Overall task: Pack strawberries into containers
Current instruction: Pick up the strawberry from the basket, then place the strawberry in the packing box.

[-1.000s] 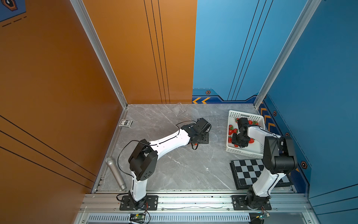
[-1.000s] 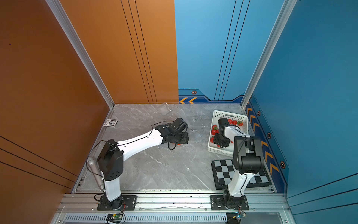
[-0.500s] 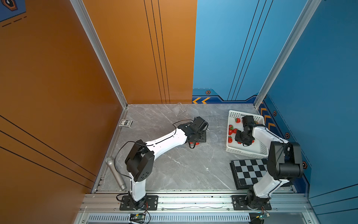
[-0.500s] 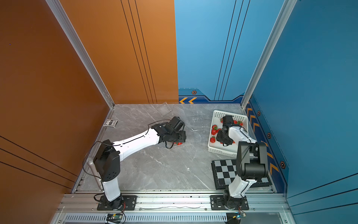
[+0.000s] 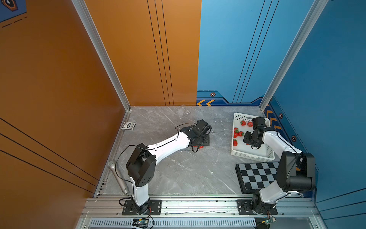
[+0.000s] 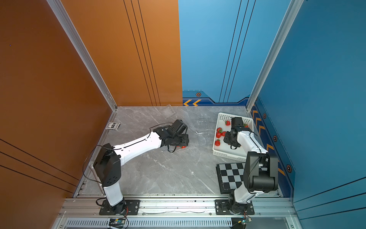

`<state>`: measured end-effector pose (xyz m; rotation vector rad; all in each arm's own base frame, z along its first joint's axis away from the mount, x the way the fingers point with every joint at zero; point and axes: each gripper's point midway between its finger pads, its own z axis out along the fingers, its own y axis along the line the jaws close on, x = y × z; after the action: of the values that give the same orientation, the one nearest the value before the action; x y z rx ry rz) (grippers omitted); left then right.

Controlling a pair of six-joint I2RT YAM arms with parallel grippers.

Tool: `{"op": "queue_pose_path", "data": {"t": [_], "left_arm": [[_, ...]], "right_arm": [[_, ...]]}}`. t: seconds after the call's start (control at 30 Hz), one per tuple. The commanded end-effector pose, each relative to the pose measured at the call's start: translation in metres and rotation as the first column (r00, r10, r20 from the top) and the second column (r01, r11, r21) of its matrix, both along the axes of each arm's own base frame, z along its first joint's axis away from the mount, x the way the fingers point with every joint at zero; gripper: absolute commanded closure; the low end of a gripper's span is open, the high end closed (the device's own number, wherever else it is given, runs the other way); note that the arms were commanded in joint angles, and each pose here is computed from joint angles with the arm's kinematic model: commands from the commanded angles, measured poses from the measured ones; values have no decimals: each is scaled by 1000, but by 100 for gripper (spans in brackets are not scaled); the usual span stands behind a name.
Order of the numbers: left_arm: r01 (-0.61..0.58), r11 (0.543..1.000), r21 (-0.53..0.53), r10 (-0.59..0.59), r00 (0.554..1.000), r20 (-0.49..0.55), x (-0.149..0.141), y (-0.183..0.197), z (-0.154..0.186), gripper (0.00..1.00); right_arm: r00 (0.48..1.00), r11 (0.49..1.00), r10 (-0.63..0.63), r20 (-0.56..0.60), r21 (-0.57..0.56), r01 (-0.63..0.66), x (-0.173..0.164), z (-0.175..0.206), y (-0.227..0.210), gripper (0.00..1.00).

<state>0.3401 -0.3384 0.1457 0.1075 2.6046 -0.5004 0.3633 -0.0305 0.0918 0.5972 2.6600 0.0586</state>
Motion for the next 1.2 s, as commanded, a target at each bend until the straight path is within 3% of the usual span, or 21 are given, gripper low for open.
{"op": "queue_pose_path", "data": {"t": [0.0,0.27,0.57,0.87,1.17], "left_arm": [[-30,1000,10,29,999,28,2,17,12,41],[-93,995,22,93,995,41,7,48,15,41],[-215,976,37,213,976,41,7,108,13,41],[-299,954,39,298,954,36,-5,155,9,41],[-334,942,30,333,942,39,-15,175,9,40]], "right_arm": [[1000,1000,3,8,17,-3,-10,10,2,81],[992,993,79,95,76,-87,-12,53,37,81],[933,933,329,149,99,-345,-6,83,151,80],[853,844,517,75,119,-522,9,47,256,80],[824,812,567,9,165,-560,24,1,304,80]]}}
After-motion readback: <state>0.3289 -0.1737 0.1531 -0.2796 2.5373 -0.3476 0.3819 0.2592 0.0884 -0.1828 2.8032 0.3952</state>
